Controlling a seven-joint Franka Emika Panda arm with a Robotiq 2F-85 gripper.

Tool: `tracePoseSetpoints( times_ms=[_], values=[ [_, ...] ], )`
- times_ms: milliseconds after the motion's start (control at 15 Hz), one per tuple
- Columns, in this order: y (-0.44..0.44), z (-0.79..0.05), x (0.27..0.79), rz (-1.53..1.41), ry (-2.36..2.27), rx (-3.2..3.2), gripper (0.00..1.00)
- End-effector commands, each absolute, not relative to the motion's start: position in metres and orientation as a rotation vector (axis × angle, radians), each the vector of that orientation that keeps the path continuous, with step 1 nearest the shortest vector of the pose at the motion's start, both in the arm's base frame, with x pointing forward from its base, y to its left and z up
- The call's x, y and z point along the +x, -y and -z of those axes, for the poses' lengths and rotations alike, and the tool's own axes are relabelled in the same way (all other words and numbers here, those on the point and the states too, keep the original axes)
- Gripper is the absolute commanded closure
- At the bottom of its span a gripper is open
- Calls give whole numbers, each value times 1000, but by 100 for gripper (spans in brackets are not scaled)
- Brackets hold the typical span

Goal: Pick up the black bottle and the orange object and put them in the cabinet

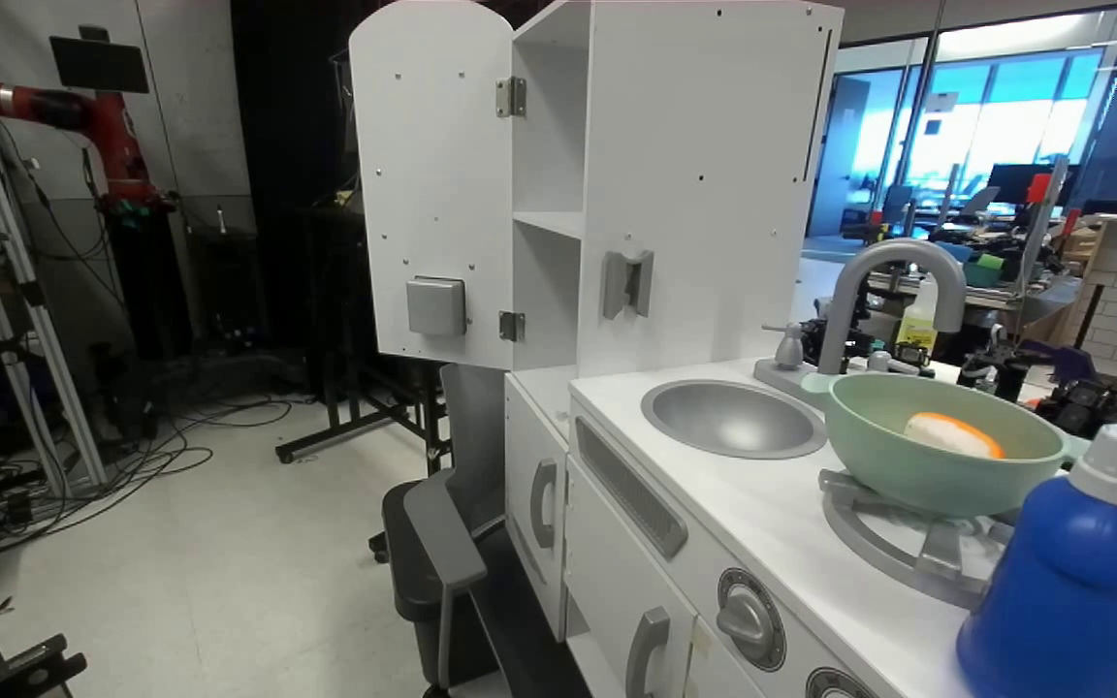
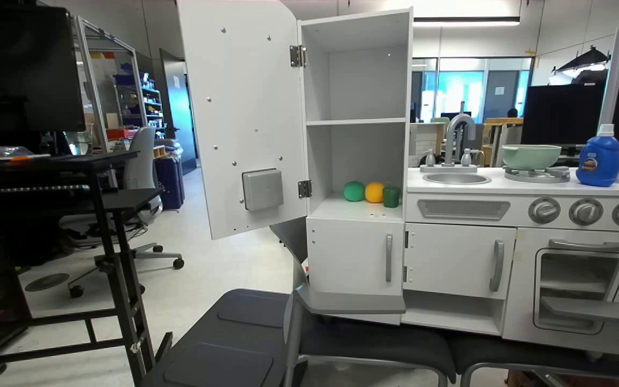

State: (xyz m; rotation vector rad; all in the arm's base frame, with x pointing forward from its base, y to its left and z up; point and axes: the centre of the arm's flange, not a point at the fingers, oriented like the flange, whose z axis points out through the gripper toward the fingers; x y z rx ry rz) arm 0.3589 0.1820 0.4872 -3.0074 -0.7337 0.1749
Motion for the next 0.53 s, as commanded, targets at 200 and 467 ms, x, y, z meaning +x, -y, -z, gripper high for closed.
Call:
tracePoseSetpoints(
  times_ms=[200, 467],
  values=[
    [-197, -647, 307, -132, 526, -3159, 0],
    [-167, -665, 292, -52, 307, -3260, 0]
  ],
)
